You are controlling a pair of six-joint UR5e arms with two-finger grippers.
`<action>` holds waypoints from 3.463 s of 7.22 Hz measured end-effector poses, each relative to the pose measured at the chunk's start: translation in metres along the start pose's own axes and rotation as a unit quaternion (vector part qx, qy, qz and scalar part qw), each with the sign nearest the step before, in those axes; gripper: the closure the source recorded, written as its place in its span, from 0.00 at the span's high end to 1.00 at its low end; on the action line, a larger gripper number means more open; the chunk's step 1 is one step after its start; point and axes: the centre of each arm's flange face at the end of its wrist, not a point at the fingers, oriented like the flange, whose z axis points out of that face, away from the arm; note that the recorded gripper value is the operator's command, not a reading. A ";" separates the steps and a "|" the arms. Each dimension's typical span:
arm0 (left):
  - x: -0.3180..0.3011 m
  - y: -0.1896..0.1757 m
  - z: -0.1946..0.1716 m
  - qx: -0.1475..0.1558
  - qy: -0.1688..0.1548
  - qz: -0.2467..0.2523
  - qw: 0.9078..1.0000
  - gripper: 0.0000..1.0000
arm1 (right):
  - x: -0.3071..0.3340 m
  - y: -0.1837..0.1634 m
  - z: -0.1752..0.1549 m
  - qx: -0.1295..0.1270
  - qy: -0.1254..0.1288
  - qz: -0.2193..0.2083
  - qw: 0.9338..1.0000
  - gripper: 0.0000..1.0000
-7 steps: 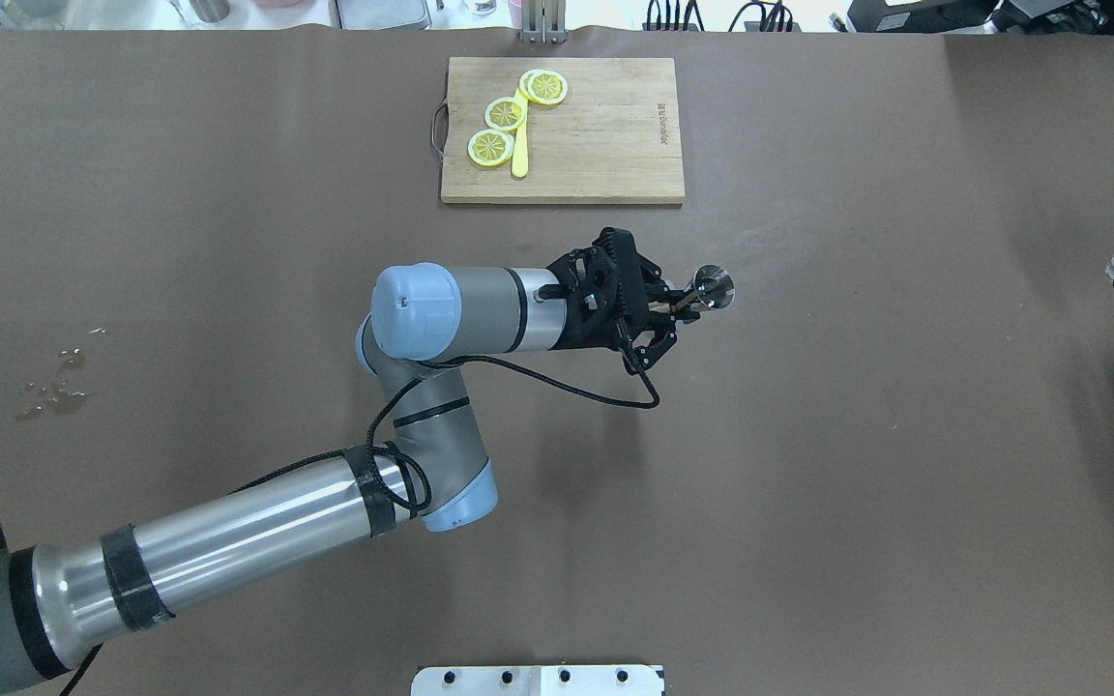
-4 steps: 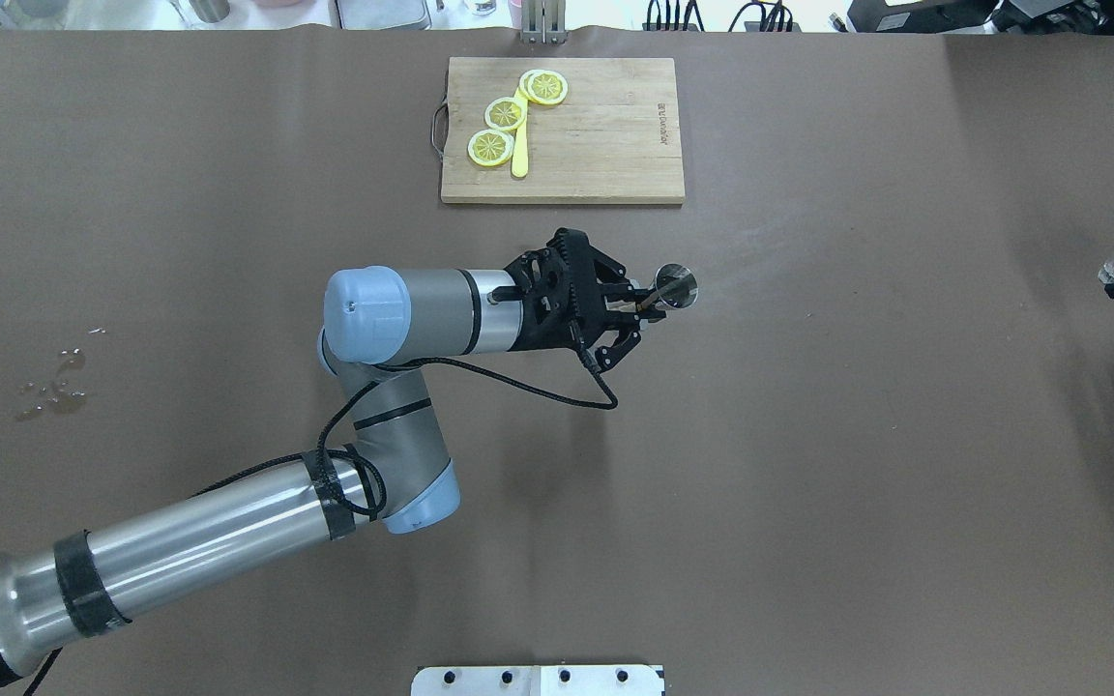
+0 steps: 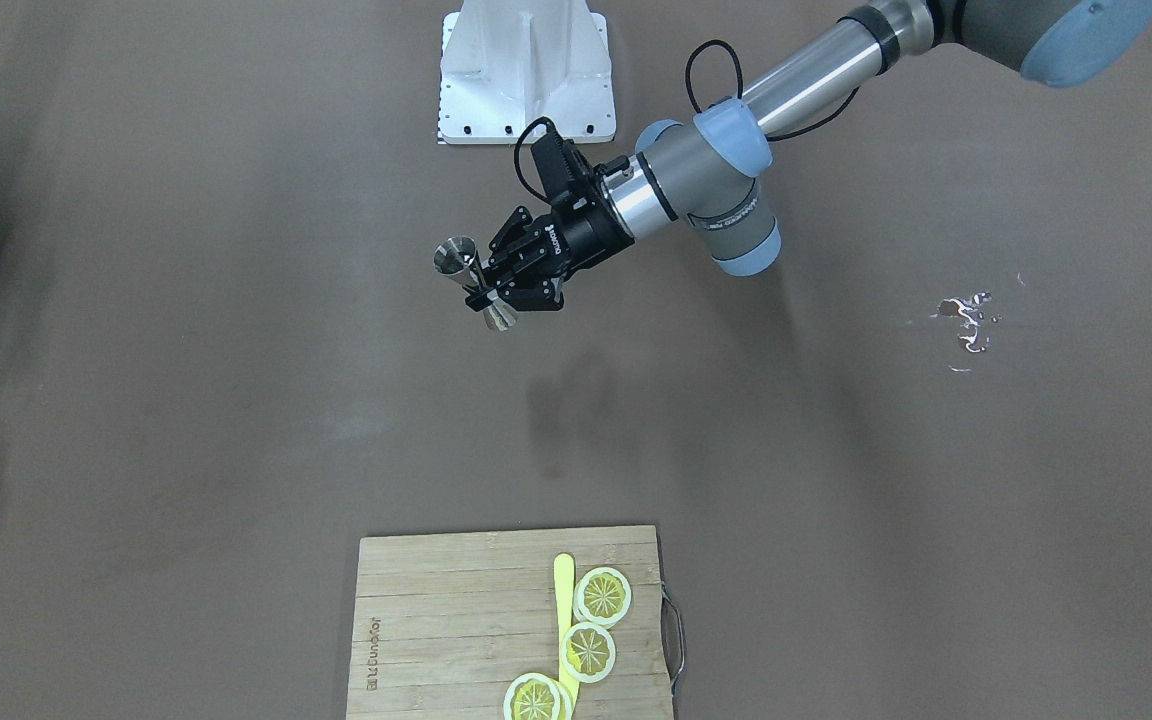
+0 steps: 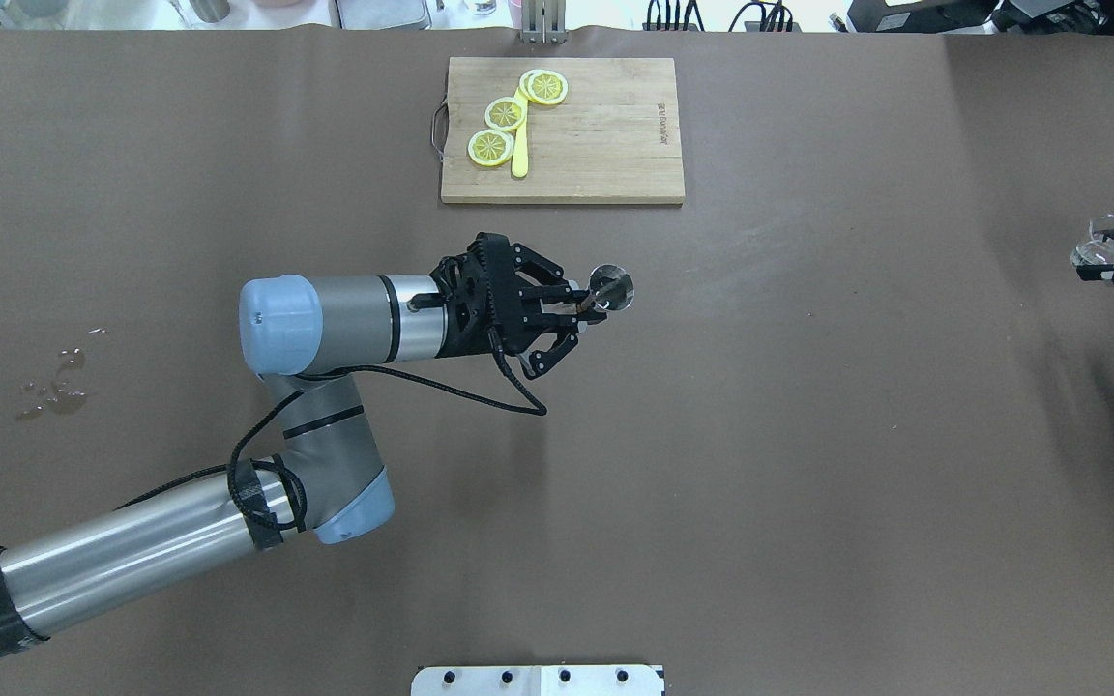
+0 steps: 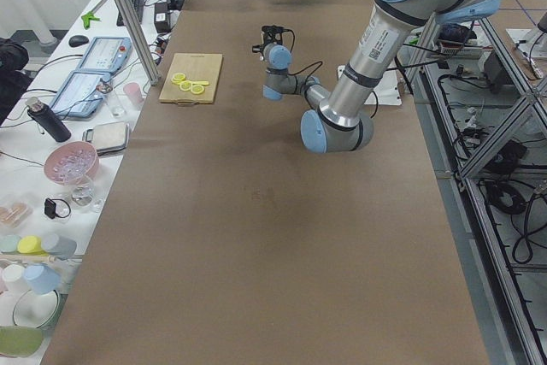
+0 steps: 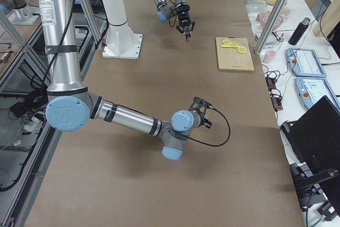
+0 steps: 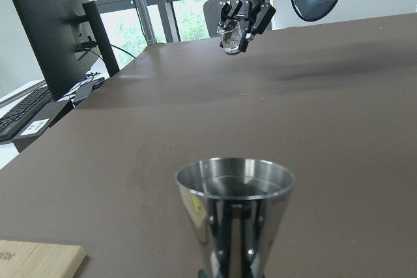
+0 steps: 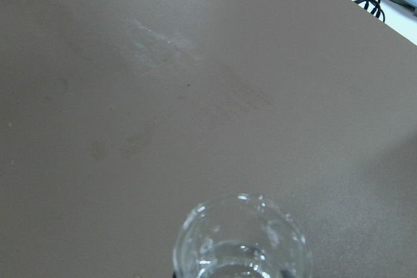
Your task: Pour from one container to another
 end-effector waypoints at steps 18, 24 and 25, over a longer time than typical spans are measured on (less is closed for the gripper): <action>-0.030 0.074 -0.248 0.043 -0.378 -0.119 0.917 0.00 | -0.093 0.047 0.060 0.071 -0.032 0.022 0.997 0.00; -0.055 0.108 -0.260 0.038 -0.557 -0.217 0.801 0.00 | -0.103 0.063 0.066 0.058 -0.044 0.021 0.997 0.00; -0.058 0.119 -0.255 0.027 -0.575 -0.243 0.781 0.00 | -0.104 0.064 0.067 0.058 -0.046 0.021 0.997 0.00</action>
